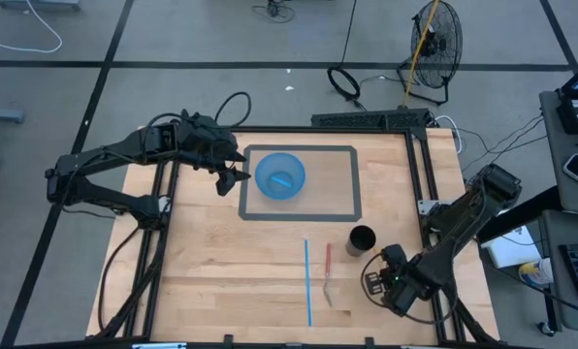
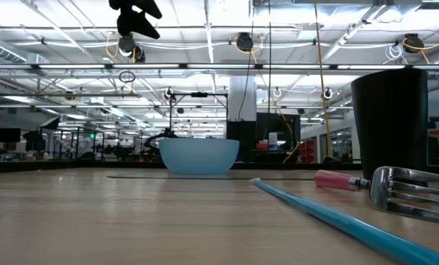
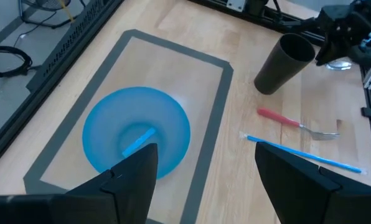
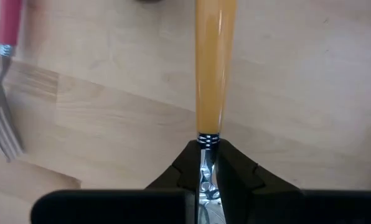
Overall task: Pick & Place Utensil
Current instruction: Put the yellow spoon into the bowl
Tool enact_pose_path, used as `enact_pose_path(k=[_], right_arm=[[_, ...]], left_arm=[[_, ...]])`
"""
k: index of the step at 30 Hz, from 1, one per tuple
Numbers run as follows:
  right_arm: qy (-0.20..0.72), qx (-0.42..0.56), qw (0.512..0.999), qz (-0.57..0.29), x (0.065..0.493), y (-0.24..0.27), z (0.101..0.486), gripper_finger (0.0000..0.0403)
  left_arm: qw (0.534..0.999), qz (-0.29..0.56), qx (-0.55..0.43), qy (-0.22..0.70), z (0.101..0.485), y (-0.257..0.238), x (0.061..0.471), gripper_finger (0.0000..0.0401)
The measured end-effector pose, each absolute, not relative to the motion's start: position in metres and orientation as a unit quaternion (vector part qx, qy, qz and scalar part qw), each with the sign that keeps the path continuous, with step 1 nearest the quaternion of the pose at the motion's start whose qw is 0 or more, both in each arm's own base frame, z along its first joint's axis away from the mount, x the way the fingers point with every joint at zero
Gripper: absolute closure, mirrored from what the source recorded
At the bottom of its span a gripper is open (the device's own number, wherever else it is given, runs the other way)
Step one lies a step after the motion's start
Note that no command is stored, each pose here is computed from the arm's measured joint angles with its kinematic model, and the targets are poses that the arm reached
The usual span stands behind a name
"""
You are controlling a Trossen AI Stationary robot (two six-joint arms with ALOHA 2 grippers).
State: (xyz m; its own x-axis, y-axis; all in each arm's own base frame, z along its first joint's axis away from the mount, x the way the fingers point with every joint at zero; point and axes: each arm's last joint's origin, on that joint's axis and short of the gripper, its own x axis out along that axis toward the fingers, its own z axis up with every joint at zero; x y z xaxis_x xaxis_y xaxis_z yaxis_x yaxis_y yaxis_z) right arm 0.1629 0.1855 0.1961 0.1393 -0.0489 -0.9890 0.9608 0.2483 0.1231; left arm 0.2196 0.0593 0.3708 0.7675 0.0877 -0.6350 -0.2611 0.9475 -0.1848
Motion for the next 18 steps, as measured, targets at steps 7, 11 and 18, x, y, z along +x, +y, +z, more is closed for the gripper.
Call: enact_pose_path(k=[7, 11, 18], right_arm=[[0.493, 0.454, 0.624, -0.402, 0.154, 0.173, 0.215, 0.0380], [0.480, 0.456, 0.636, -0.396, 0.149, 0.165, 0.226, 0.0380], [0.462, 0.449, 0.653, -0.397, 0.139, 0.151, 0.240, 0.0379]], left_arm=[[0.931, 0.096, -0.132, 0.327, 0.371, 0.060, 0.220, 0.0128], [0.931, 0.097, -0.132, 0.327, 0.371, 0.060, 0.220, 0.0128], [0.935, 0.101, -0.139, 0.310, 0.373, 0.060, 0.222, 0.0128]])
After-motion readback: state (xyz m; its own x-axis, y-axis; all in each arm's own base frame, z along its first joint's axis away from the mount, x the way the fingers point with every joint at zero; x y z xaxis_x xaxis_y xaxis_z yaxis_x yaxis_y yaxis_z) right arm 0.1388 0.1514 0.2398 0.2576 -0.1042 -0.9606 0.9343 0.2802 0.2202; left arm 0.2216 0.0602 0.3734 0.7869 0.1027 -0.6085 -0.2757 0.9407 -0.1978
